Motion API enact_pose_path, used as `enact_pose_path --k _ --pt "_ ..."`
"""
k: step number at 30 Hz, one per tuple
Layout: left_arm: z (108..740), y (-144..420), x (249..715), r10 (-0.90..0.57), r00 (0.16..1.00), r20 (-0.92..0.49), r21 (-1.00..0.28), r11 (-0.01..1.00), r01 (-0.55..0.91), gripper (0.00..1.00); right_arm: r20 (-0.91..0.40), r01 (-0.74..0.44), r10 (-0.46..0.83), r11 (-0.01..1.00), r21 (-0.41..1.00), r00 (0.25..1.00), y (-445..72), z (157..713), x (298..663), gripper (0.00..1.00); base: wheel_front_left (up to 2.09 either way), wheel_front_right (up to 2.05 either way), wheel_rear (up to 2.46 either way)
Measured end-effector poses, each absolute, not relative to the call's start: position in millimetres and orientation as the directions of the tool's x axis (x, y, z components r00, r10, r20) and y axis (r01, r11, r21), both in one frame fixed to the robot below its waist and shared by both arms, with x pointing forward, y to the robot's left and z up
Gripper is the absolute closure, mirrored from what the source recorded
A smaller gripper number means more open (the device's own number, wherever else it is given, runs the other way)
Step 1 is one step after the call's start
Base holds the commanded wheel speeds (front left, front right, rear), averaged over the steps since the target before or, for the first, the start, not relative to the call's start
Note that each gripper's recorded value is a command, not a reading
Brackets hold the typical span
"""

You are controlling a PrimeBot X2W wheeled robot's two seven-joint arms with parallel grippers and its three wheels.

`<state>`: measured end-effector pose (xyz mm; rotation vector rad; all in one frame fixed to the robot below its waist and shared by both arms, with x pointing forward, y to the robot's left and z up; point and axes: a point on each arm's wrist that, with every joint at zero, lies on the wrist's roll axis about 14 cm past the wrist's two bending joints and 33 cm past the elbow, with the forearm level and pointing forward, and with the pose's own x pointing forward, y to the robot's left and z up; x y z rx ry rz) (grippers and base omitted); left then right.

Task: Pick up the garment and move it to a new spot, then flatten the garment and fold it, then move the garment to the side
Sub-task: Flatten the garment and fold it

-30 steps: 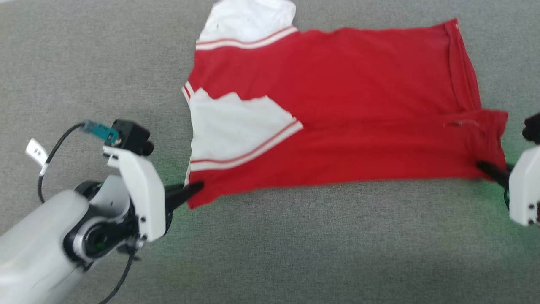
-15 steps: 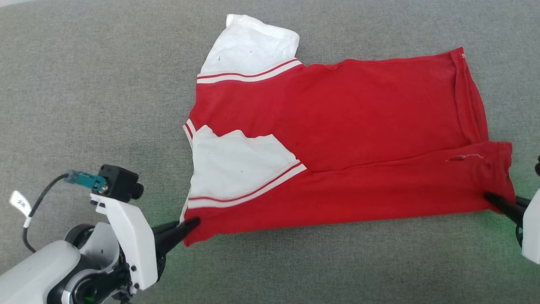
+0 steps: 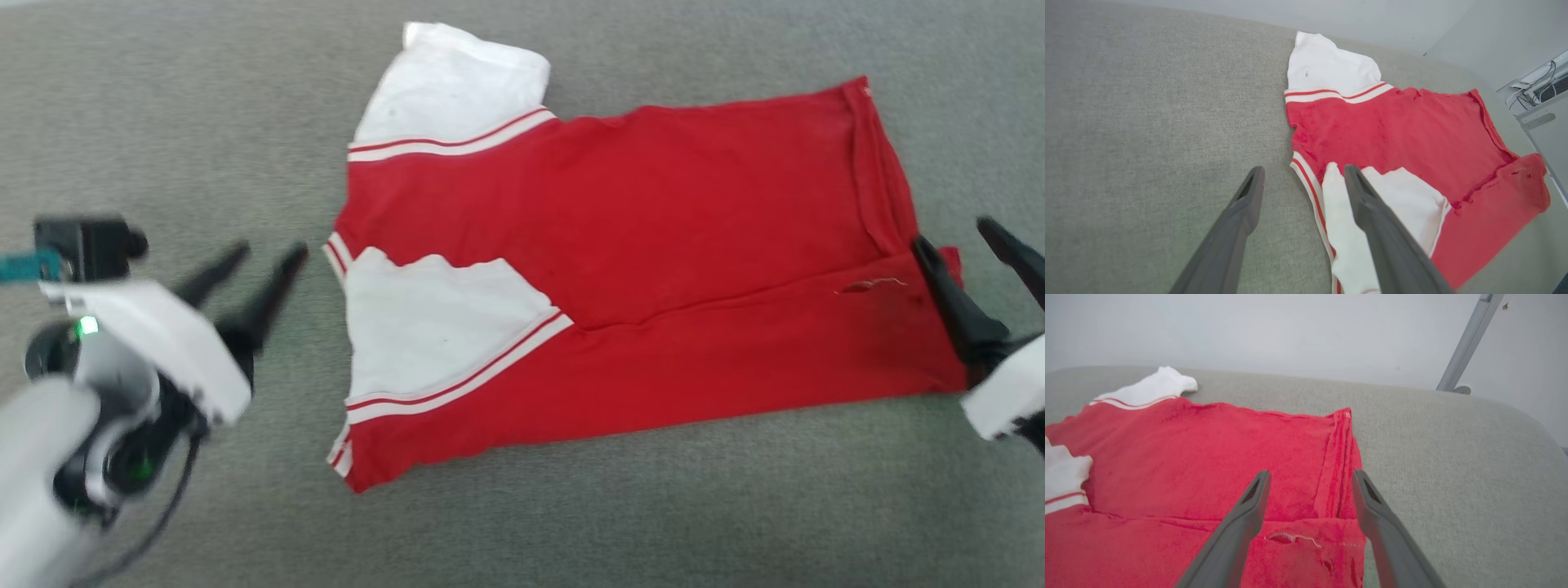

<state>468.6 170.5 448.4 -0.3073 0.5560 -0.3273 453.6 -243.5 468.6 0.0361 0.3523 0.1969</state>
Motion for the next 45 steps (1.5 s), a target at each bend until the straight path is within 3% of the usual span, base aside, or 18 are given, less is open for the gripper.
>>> enact_pose_path --k 2,7,13,16,20,21,26,27,28,29,30,31,36,45 --pt "451.3 168.8 479.7 -0.374 0.817 -0.438 -0.364 0.905 0.219 0.0 -0.304 -0.18 0.193 0.981 0.07 0.933 -241.4 472.7 455.9 0.0 0.0 0.0 0.0" --pt "478.2 157.4 561.5 -0.331 0.897 -0.294 -0.293 0.924 0.245 0.0 -0.138 -0.142 0.154 0.985 0.095 0.978 -235.8 491.6 465.8 0.0 0.0 0.0 0.0" --pt "471.6 139.6 616.5 -0.337 0.877 -0.342 -0.224 0.936 0.272 0.0 -0.106 -0.105 0.115 0.99 0.098 0.988 -243.3 490.4 466.7 0.0 0.0 0.0 0.0" --pt "449.4 122.2 636.3 -0.354 0.826 -0.439 -0.199 0.935 0.294 0.0 -0.132 -0.066 0.08 0.993 0.102 0.988 -254.0 478.9 461.5 0.0 0.0 0.0 0.0" --pt "414.9 101.5 647.8 -0.375 0.71 -0.595 -0.187 0.925 0.332 0.0 -0.183 -0.021 0.041 0.994 0.106 0.982 -266.2 461.0 452.9 0.0 0.0 0.0 0.0" --pt "400.1 91.6 649.7 -0.381 0.646 -0.661 -0.189 0.918 0.348 0.0 -0.206 -0.01 0.032 0.994 0.106 0.978 -269.3 453.4 450.2 0.0 0.0 0.0 0.0" --pt "371.4 83.8 651.8 -0.342 0.507 -0.791 -0.191 0.926 0.325 0.0 -0.241 0.001 0.026 0.994 0.108 0.97 -273.2 441.0 449.4 0.0 0.0 0.0 0.0" --pt "369.5 82.2 652.0 -0.337 0.481 -0.809 -0.194 0.926 0.323 0.04 -0.244 -0.001 0.027 0.994 0.109 0.969 -273.2 439.6 450.1 0.0 0.0 0.0 0.0" --pt "368.5 80.1 651.8 -0.341 0.456 -0.822 -0.205 0.925 0.321 0.23 -0.248 -0.002 0.029 0.994 0.108 0.968 -273.7 438.6 451.0 0.0 0.0 0.0 0.0" --pt "367.9 79.0 652.0 -0.344 0.439 -0.83 -0.215 0.923 0.318 0.54 -0.254 -0.008 0.035 0.994 0.105 0.967 -273.4 437.2 452.0 0.0 0.0 0.0 0.0" --pt "366.7 78.5 651.8 -0.345 0.425 -0.837 -0.222 0.924 0.312 0.65 -0.265 -0.017 0.043 0.995 0.098 0.963 -273.1 435.1 453.2 0.0 0.0 0.0 0.0" --pt "367.0 78.0 652.0 -0.344 0.417 -0.841 -0.22 0.923 0.316 0.98 -0.275 -0.029 0.052 0.996 0.09 0.96 -272.3 433.8 455.4 0.0 0.0 0.0 0.0" --pt "365.8 73.7 648.9 -0.357 0.393 -0.847 -0.222 0.911 0.348 1.0 -0.374 -0.125 0.138 0.99 0.06 0.917 -258.6 422.5 473.7 0.0 0.0 0.0 0.0" --pt "365.8 71.1 650.6 -0.404 0.432 -0.806 -0.248 0.894 0.374 1.0 -0.55 -0.238 0.217 0.971 0.035 0.806 -246.3 410.5 535.4 0.0 0.0 0.0 0.0"
